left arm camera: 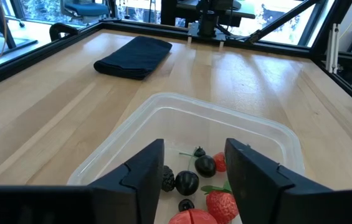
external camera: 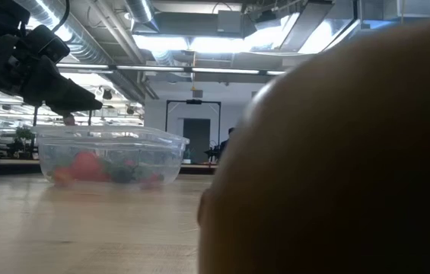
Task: Pick and placing Produce into tupperware
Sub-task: Put the kiwi into the transparent bin
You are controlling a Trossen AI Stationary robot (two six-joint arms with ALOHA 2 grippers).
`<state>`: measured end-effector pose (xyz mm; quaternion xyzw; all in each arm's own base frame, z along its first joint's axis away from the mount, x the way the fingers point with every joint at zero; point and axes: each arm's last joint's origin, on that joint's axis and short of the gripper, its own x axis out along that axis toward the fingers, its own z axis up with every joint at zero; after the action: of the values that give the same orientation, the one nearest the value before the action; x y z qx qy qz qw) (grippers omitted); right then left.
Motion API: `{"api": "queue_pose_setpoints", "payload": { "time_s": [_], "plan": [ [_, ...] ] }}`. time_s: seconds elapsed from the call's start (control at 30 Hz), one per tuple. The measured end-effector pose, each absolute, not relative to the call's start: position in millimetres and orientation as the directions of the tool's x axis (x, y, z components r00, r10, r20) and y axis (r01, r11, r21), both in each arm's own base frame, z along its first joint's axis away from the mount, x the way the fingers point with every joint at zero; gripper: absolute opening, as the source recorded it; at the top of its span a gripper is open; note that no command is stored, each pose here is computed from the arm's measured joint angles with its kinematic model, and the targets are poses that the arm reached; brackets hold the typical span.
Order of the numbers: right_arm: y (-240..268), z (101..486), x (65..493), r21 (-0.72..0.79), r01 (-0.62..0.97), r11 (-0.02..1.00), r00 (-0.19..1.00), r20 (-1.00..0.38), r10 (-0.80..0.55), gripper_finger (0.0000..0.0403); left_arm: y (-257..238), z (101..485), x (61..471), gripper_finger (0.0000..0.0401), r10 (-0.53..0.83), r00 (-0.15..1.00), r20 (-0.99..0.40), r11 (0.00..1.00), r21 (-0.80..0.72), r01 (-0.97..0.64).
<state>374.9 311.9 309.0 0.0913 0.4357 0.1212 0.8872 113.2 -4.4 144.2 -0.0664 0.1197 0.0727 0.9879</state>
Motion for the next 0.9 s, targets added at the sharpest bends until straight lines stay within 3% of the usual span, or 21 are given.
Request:
{"api": "queue_pose_setpoints", "payload": {
  "time_s": [0.17,0.5,0.9],
  "plan": [
    [310,306,373,0.242,-0.134,0.961,0.567,-0.777,0.275,0.0395,-4,144,113,0.0163,0.128,0.961,-0.246,0.981,-0.114,-0.16],
    [309,305,372,0.27,-0.078,0.96,0.556,-0.787,0.267,0.0382,-4,144,113,0.0169,0.128,0.961,-0.246,0.981,-0.114,-0.159],
    [310,257,385,0.2,-0.019,0.98,0.435,-0.881,0.188,0.0383,-4,144,113,0.0166,0.128,0.961,-0.246,0.981,-0.114,-0.159]
  ]
}}
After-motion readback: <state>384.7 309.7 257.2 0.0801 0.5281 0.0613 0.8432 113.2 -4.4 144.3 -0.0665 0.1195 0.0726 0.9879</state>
